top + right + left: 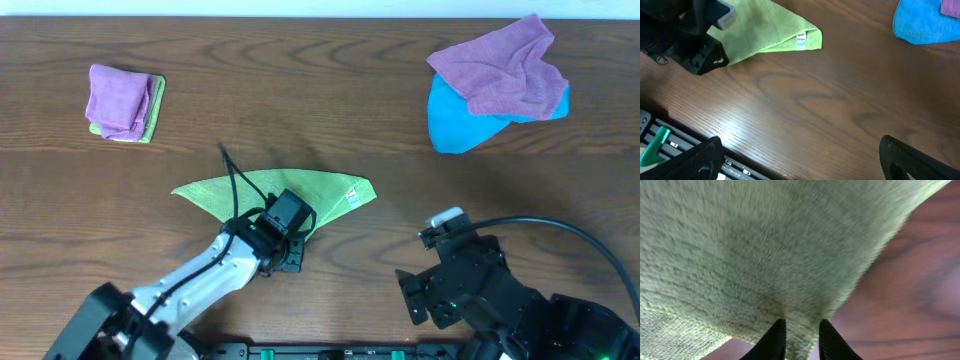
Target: Fold the cloth
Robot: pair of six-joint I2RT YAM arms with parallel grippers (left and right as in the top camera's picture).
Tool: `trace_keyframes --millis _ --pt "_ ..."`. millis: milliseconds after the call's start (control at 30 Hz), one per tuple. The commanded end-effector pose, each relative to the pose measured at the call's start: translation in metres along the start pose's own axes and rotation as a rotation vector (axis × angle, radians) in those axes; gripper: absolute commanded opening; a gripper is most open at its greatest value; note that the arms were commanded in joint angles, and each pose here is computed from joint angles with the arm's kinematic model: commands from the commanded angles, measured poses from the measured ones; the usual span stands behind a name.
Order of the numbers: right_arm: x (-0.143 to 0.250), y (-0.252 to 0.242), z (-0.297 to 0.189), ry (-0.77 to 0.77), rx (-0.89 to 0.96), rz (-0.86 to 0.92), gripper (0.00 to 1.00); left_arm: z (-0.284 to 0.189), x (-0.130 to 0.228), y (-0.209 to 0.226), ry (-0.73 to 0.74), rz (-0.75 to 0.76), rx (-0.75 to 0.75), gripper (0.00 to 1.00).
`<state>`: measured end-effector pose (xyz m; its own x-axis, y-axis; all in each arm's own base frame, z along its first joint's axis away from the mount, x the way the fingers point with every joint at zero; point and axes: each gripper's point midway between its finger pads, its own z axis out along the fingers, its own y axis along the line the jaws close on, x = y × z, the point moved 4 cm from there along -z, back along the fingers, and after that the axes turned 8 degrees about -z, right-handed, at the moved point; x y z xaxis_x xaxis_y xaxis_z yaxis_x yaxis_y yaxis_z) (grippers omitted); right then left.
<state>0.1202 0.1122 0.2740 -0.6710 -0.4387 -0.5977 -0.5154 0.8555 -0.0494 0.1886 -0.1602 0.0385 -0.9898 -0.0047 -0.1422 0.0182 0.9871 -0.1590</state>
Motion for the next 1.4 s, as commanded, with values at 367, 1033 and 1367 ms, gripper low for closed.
trace_keyframes --millis 367,1033,1367 --pt "0.001 -0.002 0.001 0.007 0.008 -0.009 0.99 0.013 0.009 0.009 0.047 -0.026 -0.054 0.06" --pt "0.001 -0.001 0.003 0.006 0.007 -0.009 0.99 -0.061 -0.083 0.014 -0.261 -0.034 -0.131 0.06" --pt "0.003 0.002 0.015 0.05 0.022 -0.023 0.99 -0.063 -0.076 0.015 -0.094 -0.11 0.065 0.06"
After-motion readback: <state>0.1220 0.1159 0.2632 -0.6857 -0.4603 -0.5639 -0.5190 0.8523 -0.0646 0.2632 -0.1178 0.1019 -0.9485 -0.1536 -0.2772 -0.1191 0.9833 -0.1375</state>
